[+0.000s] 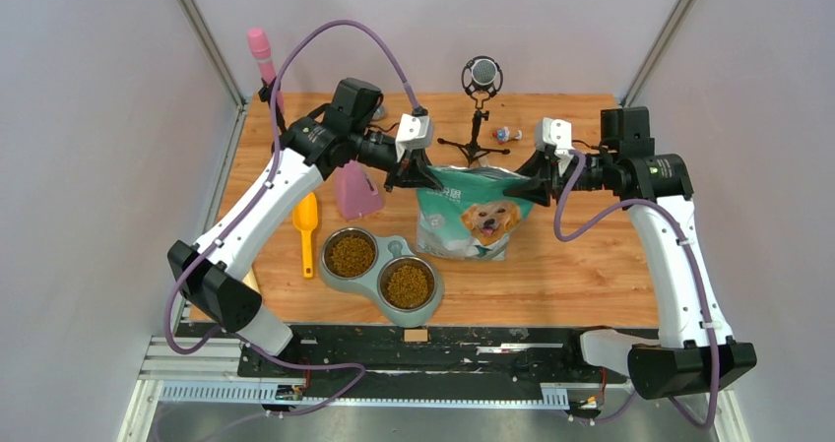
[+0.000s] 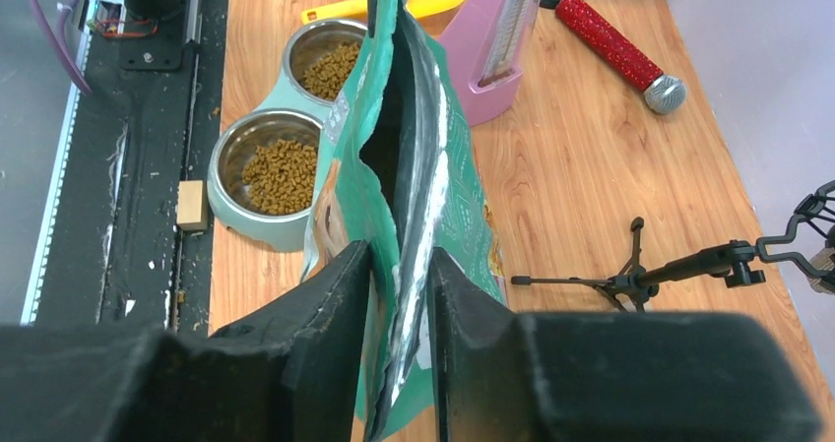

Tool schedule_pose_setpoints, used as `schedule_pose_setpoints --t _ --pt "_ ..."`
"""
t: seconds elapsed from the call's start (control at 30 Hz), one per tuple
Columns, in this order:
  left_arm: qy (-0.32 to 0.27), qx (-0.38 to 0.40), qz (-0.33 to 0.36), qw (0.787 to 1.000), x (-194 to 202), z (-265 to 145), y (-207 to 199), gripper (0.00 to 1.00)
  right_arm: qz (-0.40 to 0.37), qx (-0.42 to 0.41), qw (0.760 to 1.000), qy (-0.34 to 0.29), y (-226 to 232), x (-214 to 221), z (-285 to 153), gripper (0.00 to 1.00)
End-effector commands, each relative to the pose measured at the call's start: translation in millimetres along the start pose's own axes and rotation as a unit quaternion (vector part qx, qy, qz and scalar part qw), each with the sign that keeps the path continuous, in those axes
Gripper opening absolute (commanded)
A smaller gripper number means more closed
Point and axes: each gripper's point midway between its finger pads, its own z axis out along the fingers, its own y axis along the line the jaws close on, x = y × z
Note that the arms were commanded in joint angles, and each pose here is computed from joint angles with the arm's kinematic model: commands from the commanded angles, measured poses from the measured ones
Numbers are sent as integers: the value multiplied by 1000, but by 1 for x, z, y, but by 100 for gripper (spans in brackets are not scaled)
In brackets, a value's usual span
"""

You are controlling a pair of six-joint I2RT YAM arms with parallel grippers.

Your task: Serve the pet food

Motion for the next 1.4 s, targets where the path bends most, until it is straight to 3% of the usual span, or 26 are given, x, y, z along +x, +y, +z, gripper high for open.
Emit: schedule_pose_setpoints --t 0.0,0.1,0.33,0.37,0.43,0.5,0.7,0.77,0.83,0.87,1.17,1.23,1.33,1.37 --pt "-39 16 40 998 -39 -17 -29 0 -31 11 999 24 -11 -4 4 23" --pt "-33 10 47 998 -37 -18 -27 0 -23 11 999 42 -13 2 6 0" --pt "3 -17 55 998 -21 -22 -23 0 -23 27 998 50 -14 -6 0 0" --pt "5 -25 59 998 -22 -23 -21 0 -23 25 998 45 -13 -8 0 3" --pt "2 -24 55 998 -22 -22 -20 0 -28 18 999 34 -8 -13 1 23" --pt "-6 -12 48 999 -25 -21 -22 0 -35 8 999 30 -4 -17 6 36" --pt "-9 5 51 999 -28 -20 -27 0 -38 -9 998 52 -2 -19 24 42" --pt "-7 7 53 999 -27 -20 -29 0 -37 -8 998 58 -5 -21 28 35" --pt "-6 6 54 998 -26 -20 -30 0 -37 -5 998 60 -7 -23 29 8" --pt "-4 4 55 998 -25 -21 -30 0 -37 -2 997 62 -8 -24 29 1" --pt "23 -49 34 998 -12 -25 -18 0 -53 23 995 86 1 -23 13 0" --pt "20 -72 33 997 -15 -27 -11 12 -51 16 995 80 6 -25 13 0" --pt "3 -57 42 998 -24 -22 -14 44 -44 4 996 74 10 -28 17 0" --pt "-7 -37 48 998 -27 -18 -20 48 -44 -1 996 74 11 -27 19 0"
